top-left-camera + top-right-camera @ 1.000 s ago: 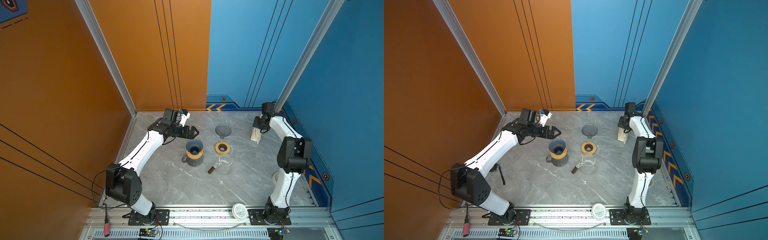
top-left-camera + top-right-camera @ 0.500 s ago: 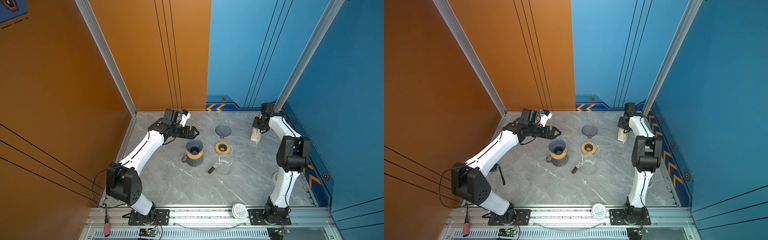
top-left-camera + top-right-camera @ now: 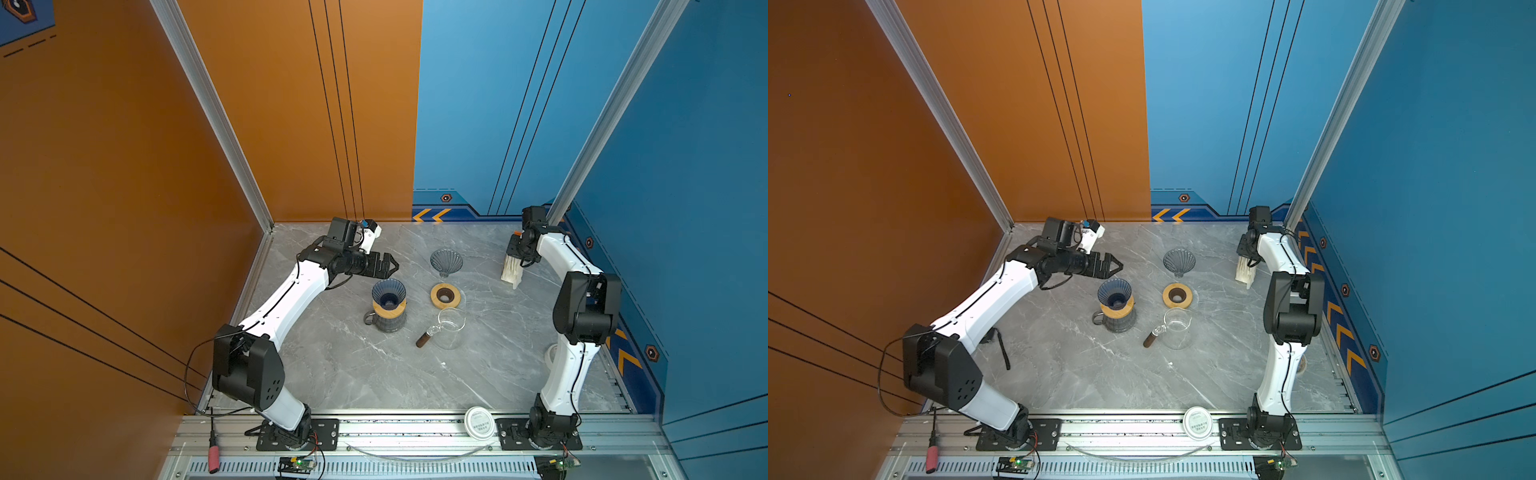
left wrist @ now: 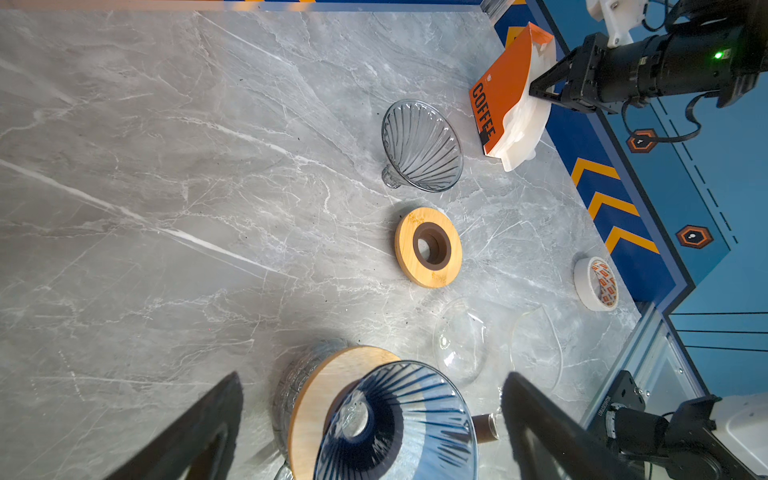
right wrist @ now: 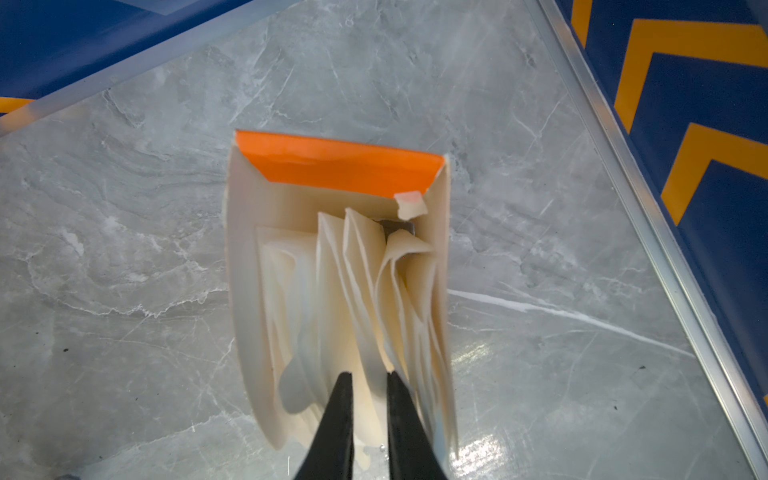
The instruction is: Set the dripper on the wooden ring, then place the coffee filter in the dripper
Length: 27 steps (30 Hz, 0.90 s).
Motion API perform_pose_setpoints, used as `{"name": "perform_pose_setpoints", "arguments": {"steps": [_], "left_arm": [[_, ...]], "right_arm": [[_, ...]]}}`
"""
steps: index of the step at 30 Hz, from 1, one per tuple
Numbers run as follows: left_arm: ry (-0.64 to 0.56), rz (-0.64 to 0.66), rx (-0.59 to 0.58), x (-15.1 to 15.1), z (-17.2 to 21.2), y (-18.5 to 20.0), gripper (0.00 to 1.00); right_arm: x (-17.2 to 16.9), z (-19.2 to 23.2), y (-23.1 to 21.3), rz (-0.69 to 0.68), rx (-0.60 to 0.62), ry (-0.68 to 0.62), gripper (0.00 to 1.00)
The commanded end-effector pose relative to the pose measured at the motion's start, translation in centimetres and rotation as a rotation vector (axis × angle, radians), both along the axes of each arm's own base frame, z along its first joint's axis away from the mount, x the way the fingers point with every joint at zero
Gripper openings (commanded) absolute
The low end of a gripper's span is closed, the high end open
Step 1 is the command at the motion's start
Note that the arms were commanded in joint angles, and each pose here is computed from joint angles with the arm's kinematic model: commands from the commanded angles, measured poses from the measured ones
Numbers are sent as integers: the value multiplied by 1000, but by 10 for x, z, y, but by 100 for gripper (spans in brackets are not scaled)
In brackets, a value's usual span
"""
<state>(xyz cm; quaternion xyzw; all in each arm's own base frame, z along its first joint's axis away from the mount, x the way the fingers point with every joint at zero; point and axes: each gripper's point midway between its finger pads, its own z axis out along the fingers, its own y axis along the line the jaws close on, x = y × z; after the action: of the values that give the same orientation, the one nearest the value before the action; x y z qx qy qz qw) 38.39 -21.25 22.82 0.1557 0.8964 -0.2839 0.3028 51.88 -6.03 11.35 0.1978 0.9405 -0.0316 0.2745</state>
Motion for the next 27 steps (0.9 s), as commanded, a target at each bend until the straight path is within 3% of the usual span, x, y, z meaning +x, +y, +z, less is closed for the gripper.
{"name": "perform_pose_setpoints", "arguments": {"steps": [1, 10, 27], "left_arm": [[-13, -7, 10, 1, 5, -3, 98], [-11, -9, 10, 1, 5, -3, 98], [-10, -7, 13, 2, 4, -3, 98]], "right_arm": [[-8, 12, 0, -17, -7, -8, 16], [-10, 20, 0, -18, -8, -33, 22], [-5, 4, -4, -34, 23, -10, 12]]}}
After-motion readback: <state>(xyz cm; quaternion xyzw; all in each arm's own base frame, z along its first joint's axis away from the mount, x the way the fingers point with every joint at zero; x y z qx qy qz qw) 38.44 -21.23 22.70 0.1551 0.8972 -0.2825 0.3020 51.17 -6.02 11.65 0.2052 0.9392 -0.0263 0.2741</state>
